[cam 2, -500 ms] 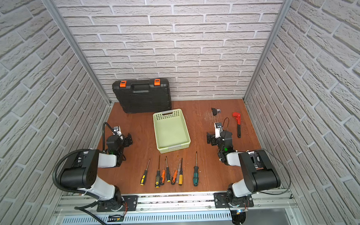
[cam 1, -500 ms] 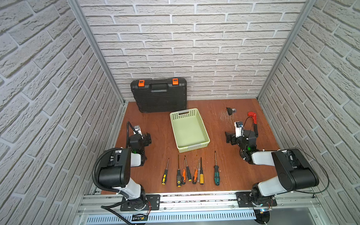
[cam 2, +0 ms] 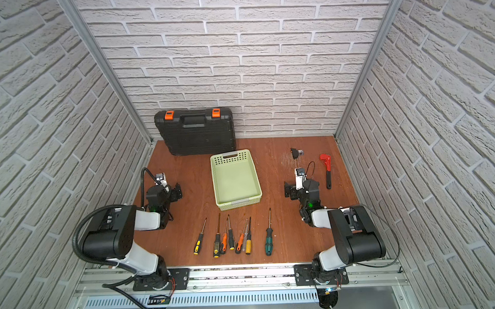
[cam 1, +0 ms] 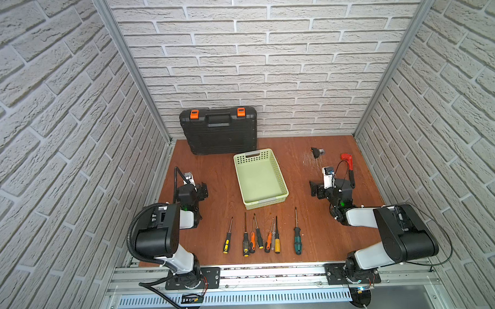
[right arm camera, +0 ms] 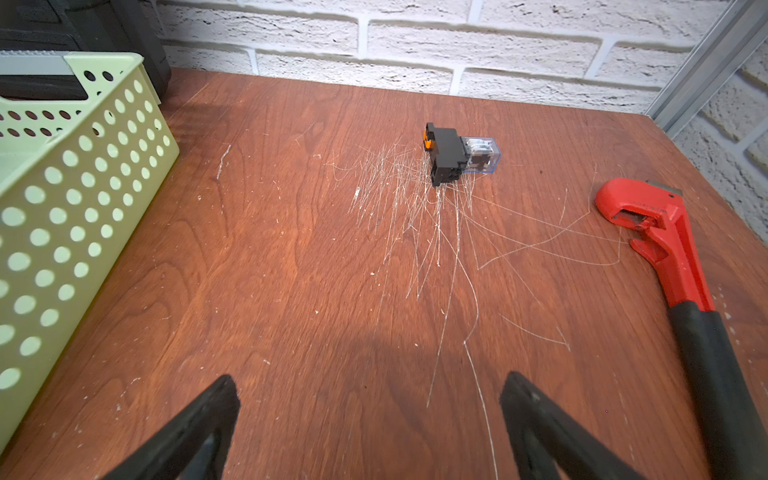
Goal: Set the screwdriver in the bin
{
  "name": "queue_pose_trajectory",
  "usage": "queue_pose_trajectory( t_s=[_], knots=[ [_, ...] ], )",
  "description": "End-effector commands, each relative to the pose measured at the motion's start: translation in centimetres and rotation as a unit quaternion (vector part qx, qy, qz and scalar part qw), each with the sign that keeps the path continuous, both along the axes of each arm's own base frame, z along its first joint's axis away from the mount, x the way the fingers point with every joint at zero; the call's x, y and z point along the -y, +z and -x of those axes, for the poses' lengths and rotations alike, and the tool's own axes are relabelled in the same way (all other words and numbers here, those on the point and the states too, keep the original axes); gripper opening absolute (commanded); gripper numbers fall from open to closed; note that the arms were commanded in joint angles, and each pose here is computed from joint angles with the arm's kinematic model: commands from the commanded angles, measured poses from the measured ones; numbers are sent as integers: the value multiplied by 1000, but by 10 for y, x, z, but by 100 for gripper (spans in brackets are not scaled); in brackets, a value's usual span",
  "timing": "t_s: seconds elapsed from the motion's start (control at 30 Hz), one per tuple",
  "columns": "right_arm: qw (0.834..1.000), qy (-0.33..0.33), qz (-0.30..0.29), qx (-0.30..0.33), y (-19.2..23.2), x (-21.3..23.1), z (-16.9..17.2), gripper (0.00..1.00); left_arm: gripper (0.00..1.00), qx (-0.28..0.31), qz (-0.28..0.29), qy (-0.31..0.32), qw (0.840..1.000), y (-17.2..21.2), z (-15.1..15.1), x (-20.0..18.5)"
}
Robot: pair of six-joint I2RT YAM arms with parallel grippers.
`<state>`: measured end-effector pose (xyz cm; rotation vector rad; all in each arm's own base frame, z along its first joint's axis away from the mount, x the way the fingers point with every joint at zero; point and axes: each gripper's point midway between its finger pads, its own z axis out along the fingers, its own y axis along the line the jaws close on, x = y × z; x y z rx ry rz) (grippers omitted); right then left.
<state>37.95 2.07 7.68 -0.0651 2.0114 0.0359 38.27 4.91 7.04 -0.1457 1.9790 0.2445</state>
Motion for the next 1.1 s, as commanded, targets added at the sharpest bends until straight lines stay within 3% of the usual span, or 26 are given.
queue_pose_trajectory(
  t_s=[0.0, 0.33, 0.57, 0.67, 0.87, 1.07],
  knots=[
    [1000, 4, -1, 26, 17, -1, -8, 99, 98, 39, 1, 1, 999, 20, -10, -2],
    [999, -2, -1, 42, 23, 1, -6, 99, 98, 38, 11, 11, 999, 24, -9, -8],
    [997, -60, -18, 54, 77, 18, 0, 99, 98, 1, 6, 52, 999, 62, -15, -21],
    [997, -57, -55, 4, 119, 12, 0, 100, 98, -6, 23, 82, 996, 91, -11, -24],
    [991, -14, -130, -27, 177, -15, 15, 91, 98, -161, 86, 104, 978, 105, 37, 8],
    [981, 37, -115, -151, 159, -68, 64, 82, 98, -223, 119, 32, 967, 104, 94, 77]
  ],
)
